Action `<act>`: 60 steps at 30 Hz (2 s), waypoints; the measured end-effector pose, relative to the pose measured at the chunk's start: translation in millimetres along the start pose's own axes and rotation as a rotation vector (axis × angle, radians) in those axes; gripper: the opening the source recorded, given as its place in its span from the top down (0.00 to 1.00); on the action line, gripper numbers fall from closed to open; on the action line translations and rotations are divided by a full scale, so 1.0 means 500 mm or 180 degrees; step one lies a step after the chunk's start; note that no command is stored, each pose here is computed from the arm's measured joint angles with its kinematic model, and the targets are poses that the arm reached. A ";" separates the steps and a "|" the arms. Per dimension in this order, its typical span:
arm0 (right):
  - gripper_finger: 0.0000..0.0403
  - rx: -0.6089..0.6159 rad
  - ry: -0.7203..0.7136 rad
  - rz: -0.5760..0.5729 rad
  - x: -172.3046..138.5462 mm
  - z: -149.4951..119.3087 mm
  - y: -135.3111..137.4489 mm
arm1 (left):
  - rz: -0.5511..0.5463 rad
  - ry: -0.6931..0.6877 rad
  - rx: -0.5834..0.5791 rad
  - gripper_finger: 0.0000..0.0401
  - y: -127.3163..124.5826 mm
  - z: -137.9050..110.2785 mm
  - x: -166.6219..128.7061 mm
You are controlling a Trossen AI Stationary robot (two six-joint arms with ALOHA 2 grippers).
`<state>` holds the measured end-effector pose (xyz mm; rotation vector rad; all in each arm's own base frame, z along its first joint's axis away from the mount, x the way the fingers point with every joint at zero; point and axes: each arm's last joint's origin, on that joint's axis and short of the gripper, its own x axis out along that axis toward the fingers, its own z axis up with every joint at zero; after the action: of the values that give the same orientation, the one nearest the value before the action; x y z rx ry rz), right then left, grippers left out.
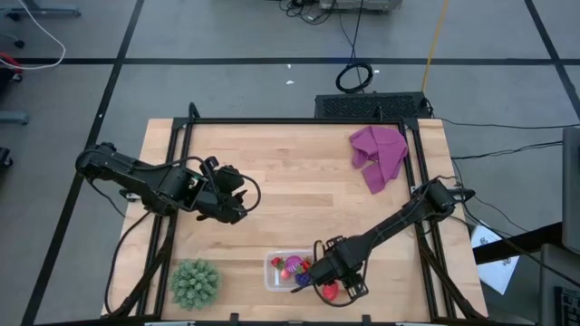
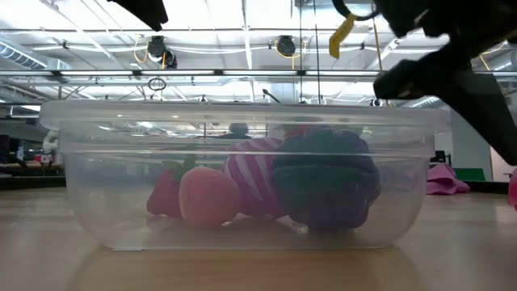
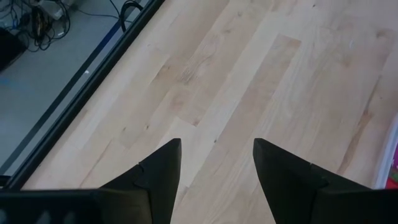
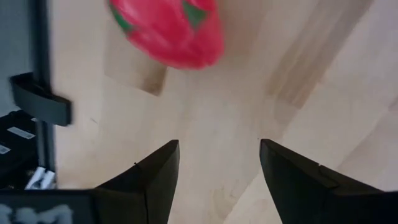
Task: Pick and placing Produce into tupperware
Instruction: Put the dragon fruit into the transparent bin
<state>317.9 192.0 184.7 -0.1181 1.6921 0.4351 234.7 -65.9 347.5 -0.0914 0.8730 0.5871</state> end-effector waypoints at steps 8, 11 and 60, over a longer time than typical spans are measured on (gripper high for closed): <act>0.36 0.0148 0.0185 -0.0039 0.032 -0.017 -0.013 | 0.0010 0.0003 0.0004 0.48 0.001 0.001 0.001; 0.31 0.0139 0.0186 -0.0039 0.032 -0.017 -0.013 | 0.0025 0.0005 0.0036 0.48 0.004 0.002 0.003; 0.25 -0.0731 -0.0782 0.0075 0.027 0.041 0.001 | 0.0066 0.0017 0.0081 0.48 0.010 0.007 0.008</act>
<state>334.7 201.8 169.5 -0.2042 1.4002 0.6352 236.5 -58.7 347.4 -0.0608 0.8873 0.5952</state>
